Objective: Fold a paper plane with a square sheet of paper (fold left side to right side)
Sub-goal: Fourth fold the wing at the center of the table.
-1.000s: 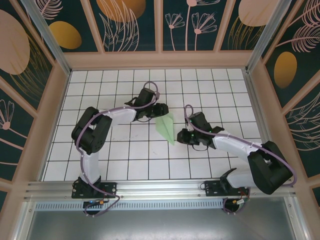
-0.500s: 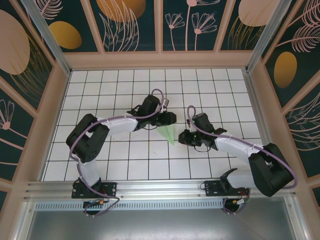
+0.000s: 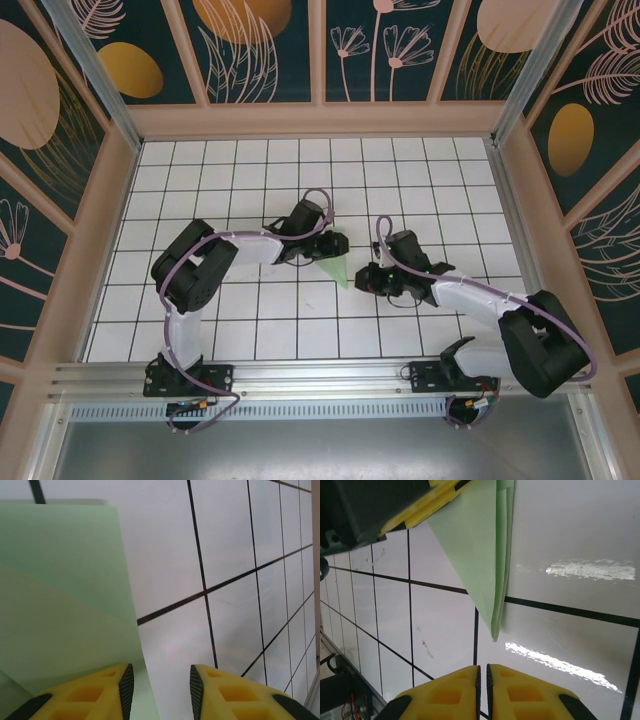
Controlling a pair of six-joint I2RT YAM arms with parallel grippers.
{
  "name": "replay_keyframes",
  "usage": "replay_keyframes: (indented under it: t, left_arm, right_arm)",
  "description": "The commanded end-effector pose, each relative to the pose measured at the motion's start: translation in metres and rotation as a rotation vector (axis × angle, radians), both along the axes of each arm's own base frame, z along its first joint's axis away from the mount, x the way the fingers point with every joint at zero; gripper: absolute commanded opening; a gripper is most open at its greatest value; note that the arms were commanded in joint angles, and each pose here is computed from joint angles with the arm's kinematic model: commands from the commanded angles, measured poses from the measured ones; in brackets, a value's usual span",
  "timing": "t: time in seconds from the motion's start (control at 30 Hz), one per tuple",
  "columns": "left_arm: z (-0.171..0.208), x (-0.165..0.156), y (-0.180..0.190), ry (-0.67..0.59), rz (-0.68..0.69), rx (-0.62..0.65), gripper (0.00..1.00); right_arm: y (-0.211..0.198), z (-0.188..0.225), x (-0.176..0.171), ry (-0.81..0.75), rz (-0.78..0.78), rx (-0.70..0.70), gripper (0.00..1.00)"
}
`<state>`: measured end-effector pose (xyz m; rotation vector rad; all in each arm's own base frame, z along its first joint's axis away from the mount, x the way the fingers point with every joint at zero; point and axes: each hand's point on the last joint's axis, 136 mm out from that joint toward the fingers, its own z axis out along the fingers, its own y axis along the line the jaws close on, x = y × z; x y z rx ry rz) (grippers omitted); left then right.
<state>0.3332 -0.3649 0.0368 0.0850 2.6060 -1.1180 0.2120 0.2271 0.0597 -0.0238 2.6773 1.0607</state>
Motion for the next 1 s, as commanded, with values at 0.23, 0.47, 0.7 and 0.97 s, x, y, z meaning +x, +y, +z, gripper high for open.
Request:
replay_keyframes:
  t: [0.23, 0.47, 0.7, 0.97]
  left_arm:
    - [-0.015, 0.016, 0.01, -0.014, 0.027, 0.026, 0.38]
    - [-0.024, 0.011, 0.013, 0.001, 0.031, 0.032, 0.38]
    - [-0.023, 0.01, 0.014, 0.002, 0.035, 0.026, 0.38]
    - [-0.023, 0.011, 0.017, -0.004, 0.044, 0.039, 0.38]
  right_arm:
    - [0.025, 0.001, 0.005, 0.018, -0.009, 0.081, 0.14]
    - [0.041, 0.008, 0.022, 0.006, -0.023, 0.119, 0.13]
    - [0.052, 0.001, 0.039, 0.02, -0.043, 0.124, 0.13]
    - [0.052, -0.023, 0.034, 0.082, -0.043, 0.106, 0.12]
